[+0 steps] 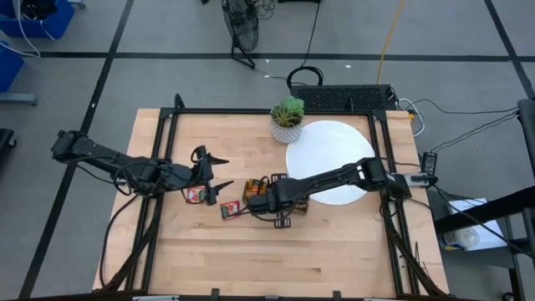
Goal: Pick & Place Tea
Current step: Put the red tea bag into the middle section of the wooden organizer
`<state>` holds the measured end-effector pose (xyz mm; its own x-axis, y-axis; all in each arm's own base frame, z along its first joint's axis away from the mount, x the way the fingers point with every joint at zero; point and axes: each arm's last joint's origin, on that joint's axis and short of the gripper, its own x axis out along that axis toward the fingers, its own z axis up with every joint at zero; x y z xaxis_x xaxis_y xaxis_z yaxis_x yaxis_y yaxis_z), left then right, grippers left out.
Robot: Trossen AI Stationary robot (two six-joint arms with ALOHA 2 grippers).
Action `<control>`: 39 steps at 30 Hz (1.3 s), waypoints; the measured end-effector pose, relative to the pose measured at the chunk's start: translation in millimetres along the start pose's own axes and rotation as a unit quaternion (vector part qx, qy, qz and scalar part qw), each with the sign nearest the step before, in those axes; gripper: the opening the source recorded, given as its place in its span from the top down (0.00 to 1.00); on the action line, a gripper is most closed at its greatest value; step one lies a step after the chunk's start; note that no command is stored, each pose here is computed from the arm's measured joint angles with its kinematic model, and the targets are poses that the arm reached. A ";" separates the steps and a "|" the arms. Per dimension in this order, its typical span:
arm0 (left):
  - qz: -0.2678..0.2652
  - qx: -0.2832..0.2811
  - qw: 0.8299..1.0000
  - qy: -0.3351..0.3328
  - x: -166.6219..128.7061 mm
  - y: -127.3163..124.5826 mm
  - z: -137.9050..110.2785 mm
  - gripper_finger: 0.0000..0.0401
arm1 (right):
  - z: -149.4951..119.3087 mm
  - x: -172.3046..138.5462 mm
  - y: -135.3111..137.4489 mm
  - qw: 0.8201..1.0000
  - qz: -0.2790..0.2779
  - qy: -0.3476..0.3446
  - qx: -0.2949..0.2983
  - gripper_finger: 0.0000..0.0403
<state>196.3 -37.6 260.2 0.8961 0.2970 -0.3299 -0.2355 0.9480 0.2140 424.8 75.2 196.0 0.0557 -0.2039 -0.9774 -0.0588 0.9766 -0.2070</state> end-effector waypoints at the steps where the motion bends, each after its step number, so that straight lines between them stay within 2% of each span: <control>1: 0.000 0.000 1.000 0.000 -0.1 0.0 0.0 0.23 | 0.4 -0.9 -0.1 1.000 0.000 -0.003 0.003 1.00; 14: 0.000 -0.008 1.000 0.000 -0.1 0.0 0.1 0.23 | 1.0 -7.1 -0.6 1.000 0.002 -0.020 0.018 1.00; 20: 0.000 -0.010 1.000 0.000 0.0 0.0 0.0 0.23 | -0.2 -21.7 -4.1 0.998 0.006 -0.047 0.035 0.98; 27: -0.007 -0.010 1.000 0.000 0.0 -0.5 0.0 0.23 | -3.8 -49.7 -15.8 0.989 -0.073 -0.110 0.071 0.88; 29: -0.011 -0.010 1.000 0.000 0.0 -0.6 0.1 0.23 | -2.8 -55.0 -17.2 0.986 -0.081 -0.129 0.074 0.84; 30: -0.013 -0.011 1.000 0.000 0.0 -0.8 0.1 0.23 | -2.1 -58.0 -17.6 0.984 -0.076 -0.139 0.075 0.82; 32: -0.013 -0.011 1.000 0.000 0.0 -0.7 -0.1 0.23 | -1.1 -61.6 -13.5 0.986 -0.028 -0.152 0.058 0.80; 34: -0.013 -0.011 1.000 0.001 0.0 -0.8 -0.2 0.23 | 1.9 -59.8 -3.7 0.985 0.018 -0.171 0.034 0.83; 37: -0.013 -0.011 1.000 0.002 0.0 -0.8 -0.4 0.23 | 2.6 -42.2 9.4 0.985 0.024 -0.169 -0.003 0.95; 39: -0.013 -0.010 1.000 0.003 0.0 -0.8 -0.7 0.23 | 1.2 -26.6 11.5 0.988 0.020 -0.152 -0.011 0.98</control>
<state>196.3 -38.3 259.4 0.8997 0.2726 -0.3410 -0.2190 0.9575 0.1876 423.9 92.0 219.7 0.3502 -0.1311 -0.9275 -0.0878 0.9812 -0.1718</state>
